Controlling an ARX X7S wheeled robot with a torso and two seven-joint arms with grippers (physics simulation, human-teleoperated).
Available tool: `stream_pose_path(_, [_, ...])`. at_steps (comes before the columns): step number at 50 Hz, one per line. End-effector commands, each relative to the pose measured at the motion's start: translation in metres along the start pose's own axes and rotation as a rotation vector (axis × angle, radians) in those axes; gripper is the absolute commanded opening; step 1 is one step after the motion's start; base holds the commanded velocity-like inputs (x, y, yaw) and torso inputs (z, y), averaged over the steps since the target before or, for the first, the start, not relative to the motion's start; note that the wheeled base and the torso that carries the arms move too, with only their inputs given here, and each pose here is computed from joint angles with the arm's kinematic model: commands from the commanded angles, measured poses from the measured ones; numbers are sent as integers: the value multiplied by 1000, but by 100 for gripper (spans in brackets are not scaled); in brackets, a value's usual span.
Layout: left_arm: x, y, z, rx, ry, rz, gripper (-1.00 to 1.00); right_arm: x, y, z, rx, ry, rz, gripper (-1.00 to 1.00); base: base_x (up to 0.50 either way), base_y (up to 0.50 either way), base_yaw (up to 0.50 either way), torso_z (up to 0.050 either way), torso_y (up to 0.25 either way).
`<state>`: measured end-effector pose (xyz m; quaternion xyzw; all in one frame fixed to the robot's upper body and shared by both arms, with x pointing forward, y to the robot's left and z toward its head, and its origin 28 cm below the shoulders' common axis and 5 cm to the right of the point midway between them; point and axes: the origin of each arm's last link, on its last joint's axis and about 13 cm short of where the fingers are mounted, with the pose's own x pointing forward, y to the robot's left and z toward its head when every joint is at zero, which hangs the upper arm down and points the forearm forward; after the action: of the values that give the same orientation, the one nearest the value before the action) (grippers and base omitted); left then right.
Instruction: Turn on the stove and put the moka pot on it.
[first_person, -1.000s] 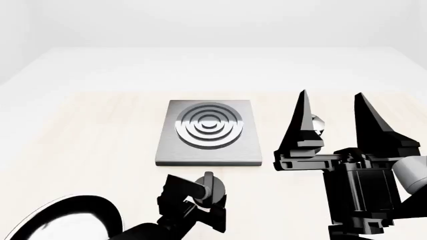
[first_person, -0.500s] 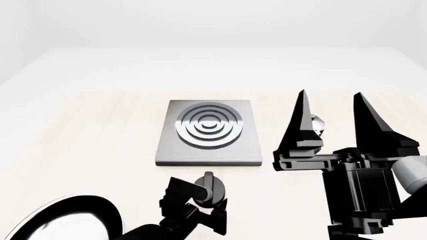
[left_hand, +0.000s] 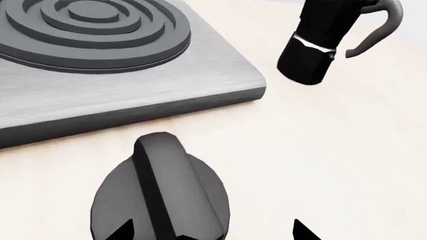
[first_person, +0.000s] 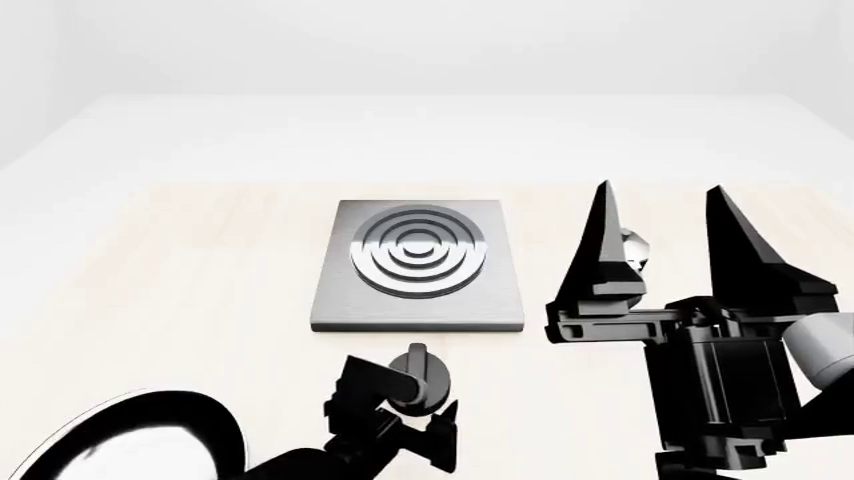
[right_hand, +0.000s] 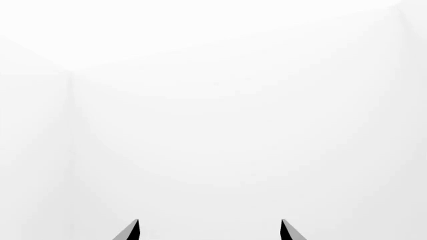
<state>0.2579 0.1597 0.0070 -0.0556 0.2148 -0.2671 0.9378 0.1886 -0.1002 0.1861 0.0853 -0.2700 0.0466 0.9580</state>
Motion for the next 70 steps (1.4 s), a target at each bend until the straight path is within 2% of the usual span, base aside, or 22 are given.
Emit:
stream_pose_path(1, [2,-1,-2,-2,5,-7,100,0,0,0,0,-1,2,100,0,0,0,0,0])
stream_pose_path(38, [11,-21,-2,29,29,-105,100,-2,-1,-2,4,6,-1,100,0,0,0,0,0])
stream_pose_path(59, [17,-29,40,96,-39,-134,100,-1,-2,-2,6,7,-3,100,0,0,0,0,0])
stream_pose_path(70, [5,-32,63,134,-175,-120,100,-2,-2,-3,7,12,-2,100,0,0,0,0,0])
